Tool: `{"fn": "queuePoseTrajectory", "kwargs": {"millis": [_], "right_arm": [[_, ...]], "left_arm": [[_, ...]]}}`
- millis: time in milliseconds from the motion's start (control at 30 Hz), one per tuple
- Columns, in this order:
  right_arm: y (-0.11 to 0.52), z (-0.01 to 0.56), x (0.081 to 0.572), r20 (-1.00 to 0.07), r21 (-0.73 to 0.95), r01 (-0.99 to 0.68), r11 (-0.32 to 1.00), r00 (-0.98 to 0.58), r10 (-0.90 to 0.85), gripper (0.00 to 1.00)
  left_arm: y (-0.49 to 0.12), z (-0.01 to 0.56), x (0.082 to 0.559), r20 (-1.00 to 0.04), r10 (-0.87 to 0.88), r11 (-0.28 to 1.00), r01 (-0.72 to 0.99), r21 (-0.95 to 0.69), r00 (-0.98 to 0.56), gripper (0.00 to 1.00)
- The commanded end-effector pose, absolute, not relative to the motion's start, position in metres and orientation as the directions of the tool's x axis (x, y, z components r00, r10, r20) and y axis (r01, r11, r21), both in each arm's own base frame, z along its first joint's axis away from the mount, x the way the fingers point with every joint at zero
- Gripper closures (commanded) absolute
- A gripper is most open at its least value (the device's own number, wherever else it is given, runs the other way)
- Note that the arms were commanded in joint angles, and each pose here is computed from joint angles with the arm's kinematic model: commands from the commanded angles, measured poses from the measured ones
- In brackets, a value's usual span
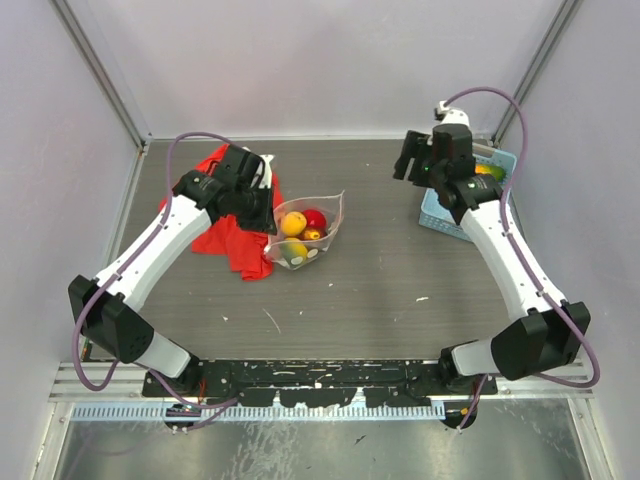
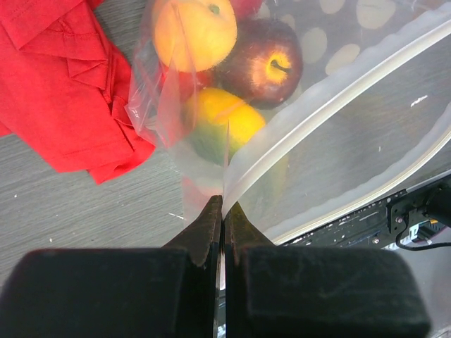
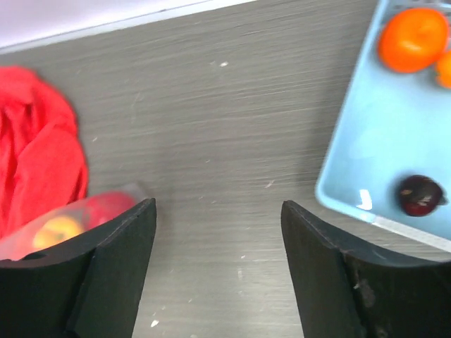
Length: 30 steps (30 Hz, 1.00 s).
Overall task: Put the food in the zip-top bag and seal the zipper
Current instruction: Pick up the fake fruit from the bin.
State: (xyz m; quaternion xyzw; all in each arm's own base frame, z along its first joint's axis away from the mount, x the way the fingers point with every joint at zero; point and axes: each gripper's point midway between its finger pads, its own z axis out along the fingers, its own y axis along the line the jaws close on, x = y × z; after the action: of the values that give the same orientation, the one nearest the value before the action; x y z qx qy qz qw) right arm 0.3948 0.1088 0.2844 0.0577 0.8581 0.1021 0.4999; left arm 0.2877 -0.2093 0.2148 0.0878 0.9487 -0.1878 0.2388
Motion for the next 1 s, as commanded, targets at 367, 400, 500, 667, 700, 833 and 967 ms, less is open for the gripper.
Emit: {"fn": "queuePoseTrajectory", "kwargs": {"millis": [367, 400, 500, 667, 700, 833, 967], "right_arm": [[-0.025, 0.254, 0.469, -0.869, 0.313, 0.319, 0.895, -0.284, 0.405, 0.0], [-0.034, 0.247, 0.474, -0.866, 0.311, 0.346, 0.885, -0.28, 0.414, 0.0], [-0.063, 0.229, 0.484, -0.856, 0.318, 0.427, 0.846, -0.255, 0.45, 0.0], [-0.114, 0.201, 0.499, -0.832, 0.359, 0.554, 0.751, -0.174, 0.526, 0.0], [-0.12, 0.195, 0.502, -0.831, 0.359, 0.571, 0.738, -0.165, 0.532, 0.01], [-0.152, 0.175, 0.515, -0.816, 0.388, 0.625, 0.677, -0.108, 0.568, 0.04], [-0.171, 0.153, 0.527, -0.798, 0.412, 0.659, 0.629, -0.073, 0.599, 0.07]], "left_arm": [[-0.21, 0.218, 0.299, -0.549, 0.098, 0.904, 0.305, -0.299, -0.83, 1.0], [-0.209, 0.216, 0.299, -0.548, 0.1, 0.906, 0.304, -0.294, -0.83, 1.0], [-0.208, 0.213, 0.299, -0.544, 0.106, 0.91, 0.302, -0.286, -0.833, 1.0], [-0.206, 0.21, 0.3, -0.54, 0.116, 0.914, 0.302, -0.27, -0.833, 1.0], [-0.205, 0.21, 0.301, -0.544, 0.116, 0.916, 0.301, -0.264, -0.831, 1.0], [-0.202, 0.208, 0.304, -0.55, 0.125, 0.923, 0.3, -0.241, -0.826, 1.0], [-0.202, 0.205, 0.305, -0.549, 0.13, 0.923, 0.303, -0.237, -0.826, 1.0]]}}
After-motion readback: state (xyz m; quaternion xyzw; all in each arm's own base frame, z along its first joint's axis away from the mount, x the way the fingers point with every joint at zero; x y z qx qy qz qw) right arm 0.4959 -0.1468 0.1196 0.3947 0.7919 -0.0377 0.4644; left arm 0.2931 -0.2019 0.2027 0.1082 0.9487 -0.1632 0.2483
